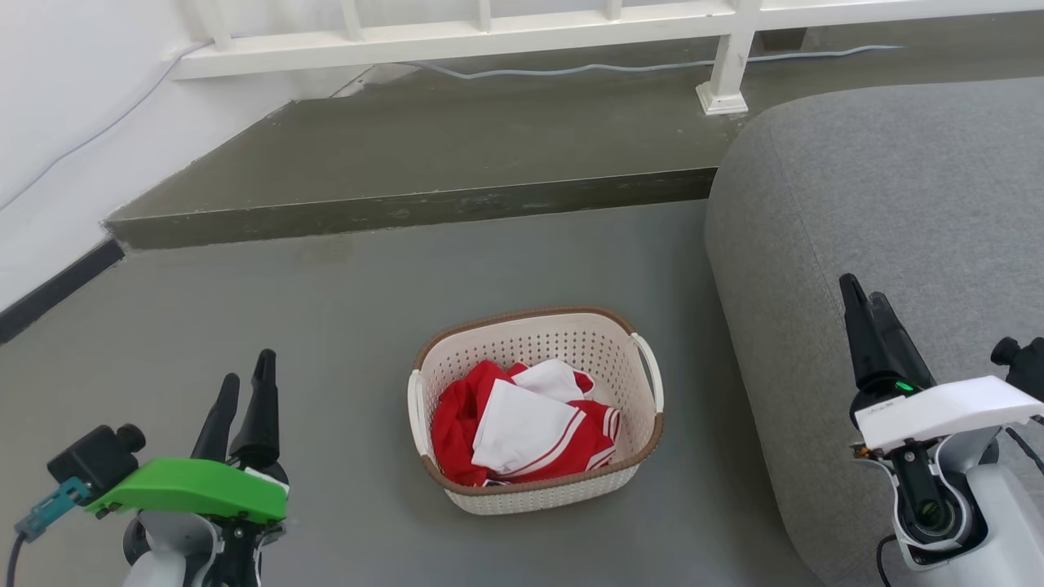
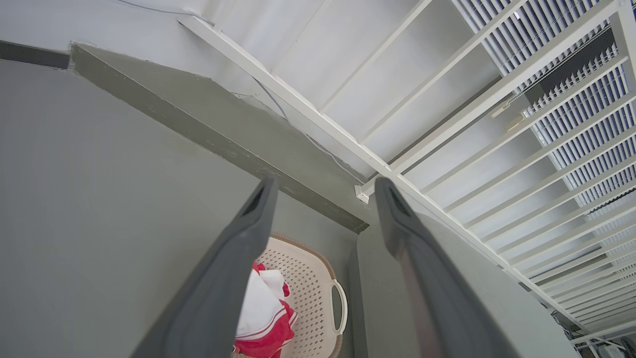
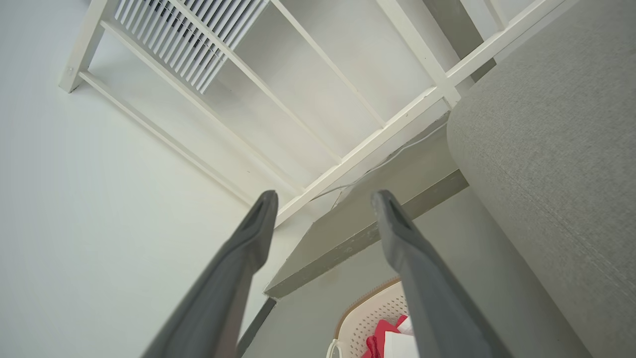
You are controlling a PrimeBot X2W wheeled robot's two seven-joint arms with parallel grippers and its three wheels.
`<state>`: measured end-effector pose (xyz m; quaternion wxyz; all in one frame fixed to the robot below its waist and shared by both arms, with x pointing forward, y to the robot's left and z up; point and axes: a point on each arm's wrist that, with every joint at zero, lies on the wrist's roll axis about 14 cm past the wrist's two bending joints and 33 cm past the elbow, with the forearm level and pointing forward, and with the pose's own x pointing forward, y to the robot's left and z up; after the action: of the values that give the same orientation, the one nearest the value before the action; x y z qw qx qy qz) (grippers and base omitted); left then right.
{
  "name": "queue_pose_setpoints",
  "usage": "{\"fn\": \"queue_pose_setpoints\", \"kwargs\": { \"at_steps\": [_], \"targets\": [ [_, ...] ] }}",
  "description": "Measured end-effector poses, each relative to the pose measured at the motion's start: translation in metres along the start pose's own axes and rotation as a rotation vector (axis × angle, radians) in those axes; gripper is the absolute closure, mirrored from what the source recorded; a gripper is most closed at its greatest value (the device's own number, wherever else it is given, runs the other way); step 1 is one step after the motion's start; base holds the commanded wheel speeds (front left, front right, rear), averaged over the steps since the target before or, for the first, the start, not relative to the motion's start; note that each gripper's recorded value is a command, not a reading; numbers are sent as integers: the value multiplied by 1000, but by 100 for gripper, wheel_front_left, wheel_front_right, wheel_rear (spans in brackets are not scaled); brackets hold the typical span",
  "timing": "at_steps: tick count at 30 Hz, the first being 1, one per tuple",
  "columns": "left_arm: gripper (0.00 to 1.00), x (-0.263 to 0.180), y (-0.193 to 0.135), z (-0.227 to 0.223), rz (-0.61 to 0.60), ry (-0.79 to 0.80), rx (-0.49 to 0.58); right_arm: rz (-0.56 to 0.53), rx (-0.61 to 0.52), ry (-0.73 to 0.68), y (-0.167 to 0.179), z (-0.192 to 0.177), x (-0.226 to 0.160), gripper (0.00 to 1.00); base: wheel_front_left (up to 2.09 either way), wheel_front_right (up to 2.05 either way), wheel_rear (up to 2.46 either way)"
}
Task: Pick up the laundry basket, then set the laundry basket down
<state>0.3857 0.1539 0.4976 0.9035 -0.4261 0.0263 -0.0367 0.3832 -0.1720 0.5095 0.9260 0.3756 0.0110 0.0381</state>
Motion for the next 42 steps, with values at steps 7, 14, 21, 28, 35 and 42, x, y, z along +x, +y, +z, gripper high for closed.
{"fn": "queue_pose_setpoints", "kwargs": {
  "at_steps": [7, 14, 21, 28, 35, 42],
  "targets": [
    [0, 1, -8, -7, -31, 15, 123, 18, -110, -7, 7, 0, 3, 0, 0, 0, 0],
    [0, 6, -19, -3, -70, -8, 211, 34, -216, -9, 12, -2, 4, 0, 0, 0, 0],
    [0, 6, -27, -5, -98, -14, 302, 43, -302, -19, 15, -4, 4, 0, 0, 0, 0],
    [0, 7, -29, -8, -111, -24, 394, 64, -402, -18, 17, -7, 4, 0, 0, 0, 0],
    [0, 7, -35, -12, -144, -27, 507, 78, -497, -26, 20, -10, 3, 0, 0, 0, 0],
    [0, 7, -40, -16, -172, -35, 580, 101, -578, -34, 24, -13, 3, 0, 0, 0, 0]
  ]
}}
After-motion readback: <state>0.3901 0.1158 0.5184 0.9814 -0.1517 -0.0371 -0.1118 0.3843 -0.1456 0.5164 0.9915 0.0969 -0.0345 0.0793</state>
